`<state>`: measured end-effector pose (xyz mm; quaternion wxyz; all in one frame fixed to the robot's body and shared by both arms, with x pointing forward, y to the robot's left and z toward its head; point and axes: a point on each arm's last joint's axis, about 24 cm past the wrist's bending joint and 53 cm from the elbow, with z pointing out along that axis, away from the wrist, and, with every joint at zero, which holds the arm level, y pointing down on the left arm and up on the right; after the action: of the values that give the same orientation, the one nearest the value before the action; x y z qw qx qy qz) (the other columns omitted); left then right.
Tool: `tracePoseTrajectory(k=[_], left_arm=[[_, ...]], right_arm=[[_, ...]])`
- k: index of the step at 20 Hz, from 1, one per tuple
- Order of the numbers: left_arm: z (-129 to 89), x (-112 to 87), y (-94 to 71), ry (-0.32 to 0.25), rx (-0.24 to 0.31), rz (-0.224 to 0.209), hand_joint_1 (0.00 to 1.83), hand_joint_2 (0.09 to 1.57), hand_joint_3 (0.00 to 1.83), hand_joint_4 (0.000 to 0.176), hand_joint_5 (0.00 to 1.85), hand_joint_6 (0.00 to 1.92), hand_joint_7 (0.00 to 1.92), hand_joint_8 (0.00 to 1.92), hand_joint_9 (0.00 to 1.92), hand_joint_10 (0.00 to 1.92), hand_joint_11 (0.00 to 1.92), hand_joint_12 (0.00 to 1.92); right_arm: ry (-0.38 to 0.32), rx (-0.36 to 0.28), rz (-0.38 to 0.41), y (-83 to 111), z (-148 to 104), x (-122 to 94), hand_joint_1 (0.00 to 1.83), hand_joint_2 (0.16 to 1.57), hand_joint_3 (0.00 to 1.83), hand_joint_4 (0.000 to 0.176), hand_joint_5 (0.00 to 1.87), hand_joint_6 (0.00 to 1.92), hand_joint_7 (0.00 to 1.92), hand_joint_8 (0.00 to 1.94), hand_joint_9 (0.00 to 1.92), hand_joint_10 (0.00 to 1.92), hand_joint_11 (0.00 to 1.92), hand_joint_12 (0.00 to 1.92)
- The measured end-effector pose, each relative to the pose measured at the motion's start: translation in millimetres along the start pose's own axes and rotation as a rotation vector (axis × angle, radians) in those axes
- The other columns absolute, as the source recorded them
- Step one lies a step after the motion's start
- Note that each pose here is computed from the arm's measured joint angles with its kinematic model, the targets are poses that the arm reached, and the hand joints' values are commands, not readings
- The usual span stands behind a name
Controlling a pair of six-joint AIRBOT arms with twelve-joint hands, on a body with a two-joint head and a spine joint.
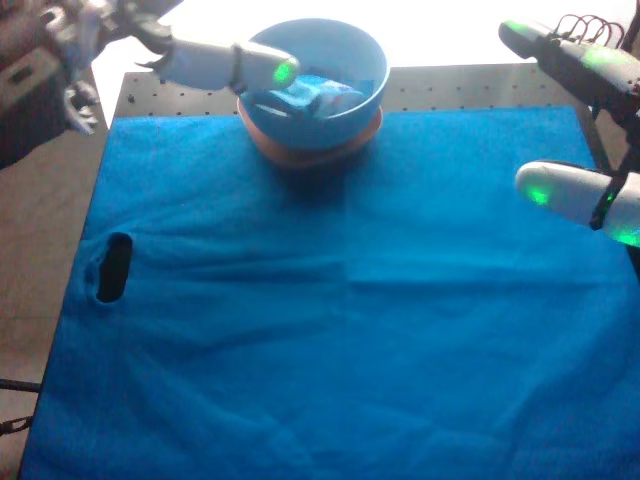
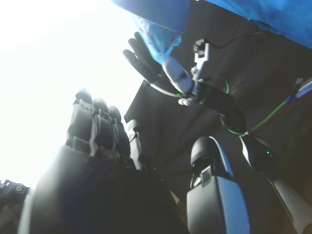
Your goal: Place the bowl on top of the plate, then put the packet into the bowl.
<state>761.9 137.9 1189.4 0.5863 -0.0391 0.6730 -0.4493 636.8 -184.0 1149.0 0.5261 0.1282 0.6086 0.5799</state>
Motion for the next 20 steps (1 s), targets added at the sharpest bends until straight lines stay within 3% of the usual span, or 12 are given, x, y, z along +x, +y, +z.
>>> tracePoseTrajectory(k=[1,2,6,7,10,12,13,14,15,18,20], left_arm=[[-11.6,-2.6,1.3,-0.002,0.007,0.005,0.63,0.93,0.0,0.176,0.13,0.0,0.07,0.01,0.04,0.01,0.0,0.06],[-17.2,-3.8,1.0,-0.004,0.012,0.007,0.62,0.9,0.0,0.176,0.1,0.0,0.03,0.0,0.01,0.0,0.01,0.02],[-68.6,-2.9,7.7,-0.013,0.028,-0.019,0.62,0.85,0.0,0.176,0.05,0.0,0.0,0.0,0.0,0.0,0.0,0.0],[-81.3,1.6,14.7,-0.006,0.009,-0.032,0.64,0.85,0.0,0.169,0.04,0.0,0.0,0.0,0.0,0.0,0.0,0.0],[-110.7,9.1,18.2,0.0,-0.001,-0.057,0.71,0.86,0.0,0.176,0.0,0.0,0.0,0.0,0.0,0.0,0.0,0.0],[-125.4,13.8,16.8,-0.013,0.005,-0.088,0.64,0.83,0.0,0.175,0.0,0.0,0.0,0.0,0.0,0.0,0.0,0.0],[-136.2,17.2,14.9,-0.027,0.009,-0.115,0.58,0.79,0.0,0.142,0.0,0.0,0.0,0.0,0.0,0.0,0.02,0.01],[-152.0,24.4,15.5,-0.032,0.009,-0.137,0.71,0.79,0.0,0.16,0.02,0.01,0.0,0.0,0.0,0.0,0.0,0.0],[-163.5,29.1,17.8,-0.038,-0.001,-0.155,0.74,0.79,0.0,0.148,0.02,0.0,0.0,0.0,0.0,0.0,0.0,0.0],[-195.0,29.9,30.4,-0.103,-0.056,-0.207,0.71,0.82,0.0,0.156,0.0,0.0,0.0,0.0,0.0,0.0,0.0,0.0],[-199.5,24.4,30.6,-0.134,-0.056,-0.213,0.68,0.85,0.01,0.12,0.0,0.0,0.0,0.0,0.0,0.0,0.02,0.01]], right_arm=[[-0.005,0.005,0.002,0.2,-0.5,-1.8,0.37,1.18,0.0,0.12,0.0,0.0,0.0,0.0,0.0,0.0,0.0,0.0],[-0.006,0.003,0.001,1.4,-0.7,-2.6,0.37,1.16,0.0,0.144,0.0,0.0,0.0,0.0,0.0,0.0,0.0,0.0],[-0.009,0.006,-0.002,1.5,-14.6,-4.7,0.29,1.11,0.0,0.148,0.0,0.0,0.0,0.0,0.0,0.0,0.0,0.0],[-0.021,0.016,0.0,0.8,-20.8,-8.4,0.35,1.07,0.0,0.17,0.0,0.0,0.0,0.0,0.0,0.0,0.0,0.0],[-0.086,0.023,-0.021,7.4,-42.8,-35.3,0.44,1.0,0.0,0.176,0.0,0.0,0.0,0.0,0.0,0.0,0.0,0.0],[-0.128,0.025,-0.029,9.6,-50.6,-48.3,0.49,0.99,0.0,0.176,0.0,0.0,0.0,0.0,0.0,0.0,0.0,0.0],[-0.14,0.023,-0.027,10.9,-52.4,-50.6,0.5,0.99,0.0,0.176,0.0,0.0,0.0,0.0,0.0,0.0,0.0,0.0],[-0.139,0.024,-0.026,10.9,-54.2,-49.4,0.5,1.0,0.0,0.176,0.0,0.0,0.0,0.0,0.0,0.0,0.0,0.0],[-0.138,0.024,-0.019,11.4,-54.5,-47.3,0.49,0.99,0.0,0.176,0.0,0.0,0.0,0.0,0.0,0.0,0.0,0.0],[-0.122,0.057,-0.007,3.5,-63.2,-38.7,0.52,0.98,0.0,0.176,0.0,0.0,0.0,0.0,0.0,0.0,0.0,0.0],[-0.132,0.095,-0.002,-5.3,-70.9,-39.1,0.55,0.97,0.0,0.176,0.0,0.0,0.0,0.0,0.0,0.0,0.0,0.0]])
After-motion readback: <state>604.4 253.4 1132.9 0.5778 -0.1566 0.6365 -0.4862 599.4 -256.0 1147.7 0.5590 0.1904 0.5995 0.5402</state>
